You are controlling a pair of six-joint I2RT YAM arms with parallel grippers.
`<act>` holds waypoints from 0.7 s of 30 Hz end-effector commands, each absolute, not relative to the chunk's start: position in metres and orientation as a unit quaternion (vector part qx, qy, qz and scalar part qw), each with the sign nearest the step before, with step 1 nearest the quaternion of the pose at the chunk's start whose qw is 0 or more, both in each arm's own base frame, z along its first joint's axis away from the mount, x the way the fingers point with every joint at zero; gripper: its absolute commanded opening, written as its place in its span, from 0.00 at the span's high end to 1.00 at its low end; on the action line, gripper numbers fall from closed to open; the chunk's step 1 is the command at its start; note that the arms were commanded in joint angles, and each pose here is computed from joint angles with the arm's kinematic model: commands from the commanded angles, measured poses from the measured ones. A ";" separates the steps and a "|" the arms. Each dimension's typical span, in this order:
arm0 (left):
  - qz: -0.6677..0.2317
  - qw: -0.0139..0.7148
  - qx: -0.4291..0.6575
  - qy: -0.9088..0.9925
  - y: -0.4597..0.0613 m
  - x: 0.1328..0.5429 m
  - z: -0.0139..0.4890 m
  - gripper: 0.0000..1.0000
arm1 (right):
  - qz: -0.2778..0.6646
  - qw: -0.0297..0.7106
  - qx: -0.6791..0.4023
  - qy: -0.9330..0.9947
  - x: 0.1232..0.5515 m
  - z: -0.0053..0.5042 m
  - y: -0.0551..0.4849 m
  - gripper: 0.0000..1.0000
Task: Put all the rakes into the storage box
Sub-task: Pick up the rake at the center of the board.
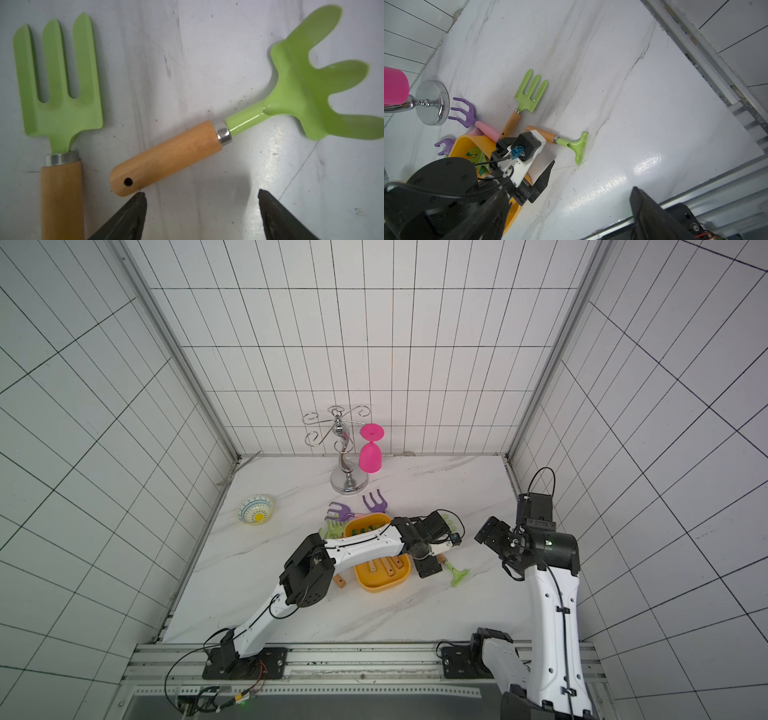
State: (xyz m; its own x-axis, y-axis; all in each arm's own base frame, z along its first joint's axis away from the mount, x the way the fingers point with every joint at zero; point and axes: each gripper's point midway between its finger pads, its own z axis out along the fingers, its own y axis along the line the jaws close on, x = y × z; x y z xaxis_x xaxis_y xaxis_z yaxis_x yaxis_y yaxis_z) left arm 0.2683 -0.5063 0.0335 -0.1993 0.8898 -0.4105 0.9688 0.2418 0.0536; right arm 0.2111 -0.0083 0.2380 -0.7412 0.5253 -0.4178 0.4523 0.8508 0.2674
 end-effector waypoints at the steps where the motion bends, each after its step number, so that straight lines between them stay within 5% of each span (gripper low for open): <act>1: -0.122 0.188 0.617 0.755 -0.518 0.268 0.027 0.15 | 0.021 0.255 0.268 0.929 0.196 0.249 -0.026 0.06; 12: -0.102 0.283 0.620 0.724 -0.523 0.289 0.069 0.15 | 0.028 0.241 0.260 0.935 0.188 0.236 -0.022 0.06; 21: -0.119 0.271 0.664 0.687 -0.533 0.278 0.047 0.15 | 0.040 0.226 0.251 0.941 0.190 0.230 -0.017 0.06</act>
State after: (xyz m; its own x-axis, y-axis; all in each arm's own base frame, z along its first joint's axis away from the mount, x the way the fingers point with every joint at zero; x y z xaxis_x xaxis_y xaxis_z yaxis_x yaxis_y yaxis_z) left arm 0.2816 -0.5240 0.0424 -0.0297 0.8638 -0.5029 0.9744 0.1372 0.1782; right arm 0.1956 -0.0166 0.2384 -0.7521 0.4960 -0.4341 0.4545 0.8672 0.2034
